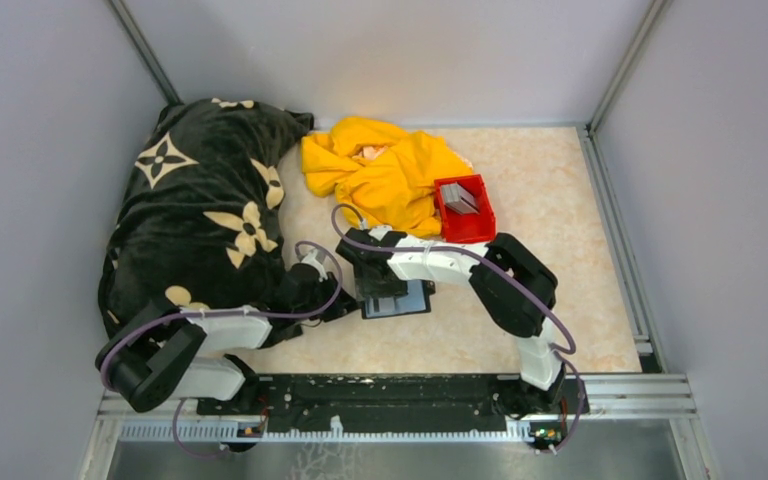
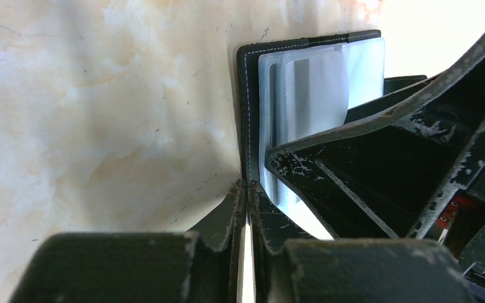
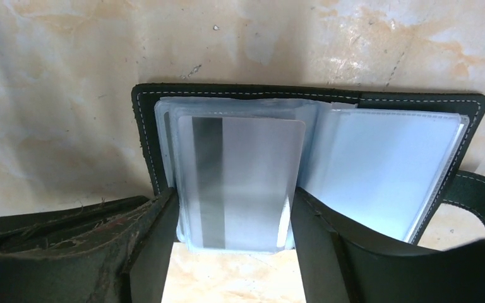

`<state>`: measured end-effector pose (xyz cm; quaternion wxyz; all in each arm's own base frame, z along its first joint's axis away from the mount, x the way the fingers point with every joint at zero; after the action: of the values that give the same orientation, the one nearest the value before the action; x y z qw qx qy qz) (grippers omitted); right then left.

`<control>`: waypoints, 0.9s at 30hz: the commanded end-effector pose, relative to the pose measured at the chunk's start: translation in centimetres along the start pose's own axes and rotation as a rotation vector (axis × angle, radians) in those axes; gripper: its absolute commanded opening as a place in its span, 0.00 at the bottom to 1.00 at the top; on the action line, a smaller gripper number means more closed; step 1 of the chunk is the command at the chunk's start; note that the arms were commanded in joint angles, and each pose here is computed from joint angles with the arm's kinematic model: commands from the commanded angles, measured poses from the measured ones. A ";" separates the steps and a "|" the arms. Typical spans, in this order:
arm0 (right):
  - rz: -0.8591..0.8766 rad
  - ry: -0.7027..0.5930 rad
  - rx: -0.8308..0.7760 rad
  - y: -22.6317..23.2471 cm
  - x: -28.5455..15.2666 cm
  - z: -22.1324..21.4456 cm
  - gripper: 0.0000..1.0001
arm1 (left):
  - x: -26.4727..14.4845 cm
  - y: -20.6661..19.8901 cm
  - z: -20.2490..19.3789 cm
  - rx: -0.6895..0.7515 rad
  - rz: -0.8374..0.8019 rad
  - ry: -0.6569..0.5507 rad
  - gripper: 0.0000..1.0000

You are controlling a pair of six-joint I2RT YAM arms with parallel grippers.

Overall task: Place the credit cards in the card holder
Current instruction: Adjust the card holder at the center of the board, then pick up the credit card from the storage box.

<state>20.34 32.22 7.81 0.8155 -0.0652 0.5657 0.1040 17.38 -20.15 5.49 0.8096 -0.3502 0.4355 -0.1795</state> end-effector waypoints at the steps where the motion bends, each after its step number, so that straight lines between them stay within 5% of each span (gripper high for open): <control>1: -0.186 0.035 -0.047 -2.5 2.2 -2.4 0.67 | -0.5 0.9 -0.6 -0.002 0.030 0.010 0.12; 7: -0.147 -0.034 -0.035 -2.2 -0.1 -0.8 0.75 | -0.7 0.8 -0.2 0.001 0.040 -0.018 0.12; 27: -0.038 -0.333 0.007 -4.5 -10.5 6.6 0.74 | -1.8 -0.2 1.9 0.028 0.105 -0.110 0.18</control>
<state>21.57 29.58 14.53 0.8658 -0.0847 0.4840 0.0945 17.09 -18.31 6.03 0.8318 -0.3332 0.4251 -0.1280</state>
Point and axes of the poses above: each gripper's point midway between its finger pads, its own x axis out along the fingers, its own y axis along the line the jaws close on, z = x × y, the point moved 6 cm from there along -x, back along the fingers, and after that the axes turned 6 degrees about -x, right-handed, at the moved point
